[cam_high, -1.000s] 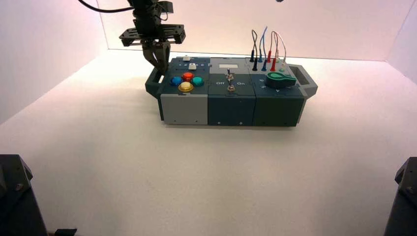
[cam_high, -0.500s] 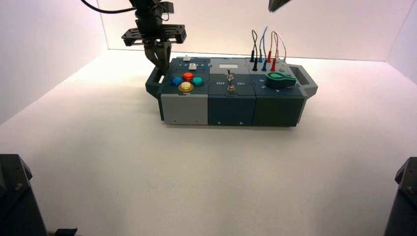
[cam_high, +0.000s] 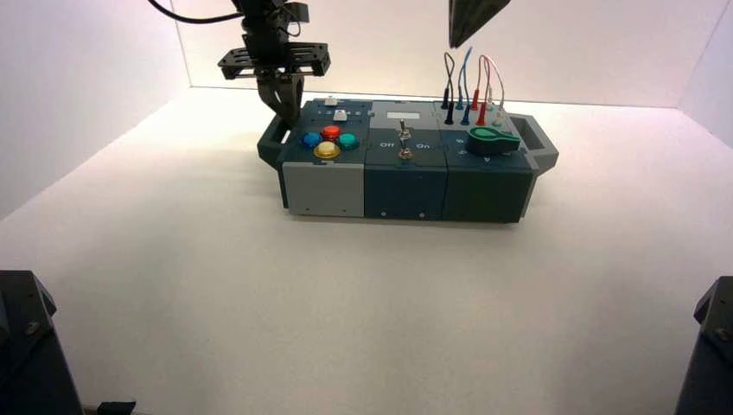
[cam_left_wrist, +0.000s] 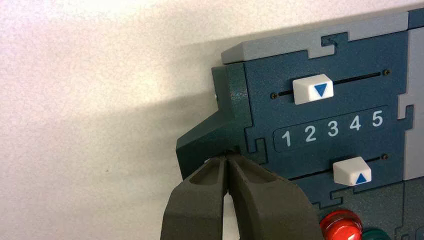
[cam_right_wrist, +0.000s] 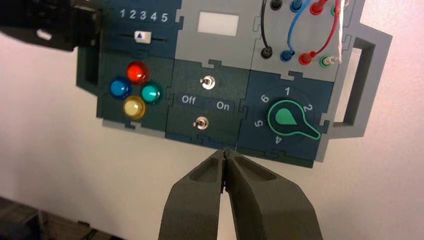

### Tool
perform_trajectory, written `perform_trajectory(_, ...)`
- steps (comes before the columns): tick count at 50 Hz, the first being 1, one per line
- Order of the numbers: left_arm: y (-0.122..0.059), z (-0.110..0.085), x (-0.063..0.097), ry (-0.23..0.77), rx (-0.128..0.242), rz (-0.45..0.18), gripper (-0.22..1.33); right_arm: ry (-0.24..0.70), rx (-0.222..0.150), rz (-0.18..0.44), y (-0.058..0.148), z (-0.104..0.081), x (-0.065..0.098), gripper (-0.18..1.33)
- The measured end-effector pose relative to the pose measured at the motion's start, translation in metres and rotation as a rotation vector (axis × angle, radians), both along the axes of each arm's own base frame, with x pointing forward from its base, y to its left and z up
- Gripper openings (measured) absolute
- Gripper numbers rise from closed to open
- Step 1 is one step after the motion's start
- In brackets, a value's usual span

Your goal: Flip the top switch on with the right gripper.

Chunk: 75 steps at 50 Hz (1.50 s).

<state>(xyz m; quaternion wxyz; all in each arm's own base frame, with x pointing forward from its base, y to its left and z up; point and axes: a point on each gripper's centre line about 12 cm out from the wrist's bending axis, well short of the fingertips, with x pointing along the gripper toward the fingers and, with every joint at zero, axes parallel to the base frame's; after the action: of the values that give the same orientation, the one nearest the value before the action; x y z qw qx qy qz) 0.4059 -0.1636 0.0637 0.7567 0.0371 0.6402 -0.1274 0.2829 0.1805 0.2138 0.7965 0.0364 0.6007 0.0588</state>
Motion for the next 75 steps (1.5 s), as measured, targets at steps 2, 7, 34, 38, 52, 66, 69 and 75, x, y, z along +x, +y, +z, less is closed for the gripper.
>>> perform_trajectory(2,0.0,0.0,0.0,-0.002,0.0,-0.001,-0.16,0.006,-0.007,-0.012,0.0,-0.004,0.002,-0.14)
perform_trajectory(7,-0.001,0.0,0.0,-0.002,0.0,-0.003,-0.17,0.017,-0.024,-0.03,0.002,-0.015,0.006,-0.14)
perform_trajectory(34,0.001,-0.007,-0.003,-0.025,-0.005,0.005,-0.17,0.027,-0.035,-0.006,0.03,-0.035,0.029,-0.14)
perform_trajectory(38,0.002,-0.009,-0.004,-0.033,-0.007,0.007,-0.17,0.027,-0.035,-0.005,0.033,-0.041,0.033,-0.14)
perform_trajectory(52,0.001,-0.01,-0.005,-0.034,-0.007,0.006,-0.17,0.046,-0.04,-0.005,0.042,-0.054,0.042,-0.14)
perform_trajectory(66,0.001,-0.01,-0.005,-0.036,-0.007,0.008,-0.17,0.064,-0.034,-0.003,0.051,-0.068,0.047,-0.14)
perform_trajectory(69,0.002,-0.01,-0.005,-0.036,-0.006,0.007,-0.17,0.065,-0.016,-0.005,0.054,-0.072,0.048,-0.14)
perform_trajectory(75,0.001,-0.01,-0.005,-0.036,-0.007,0.008,-0.17,0.071,0.012,-0.009,0.059,-0.079,0.05,-0.14)
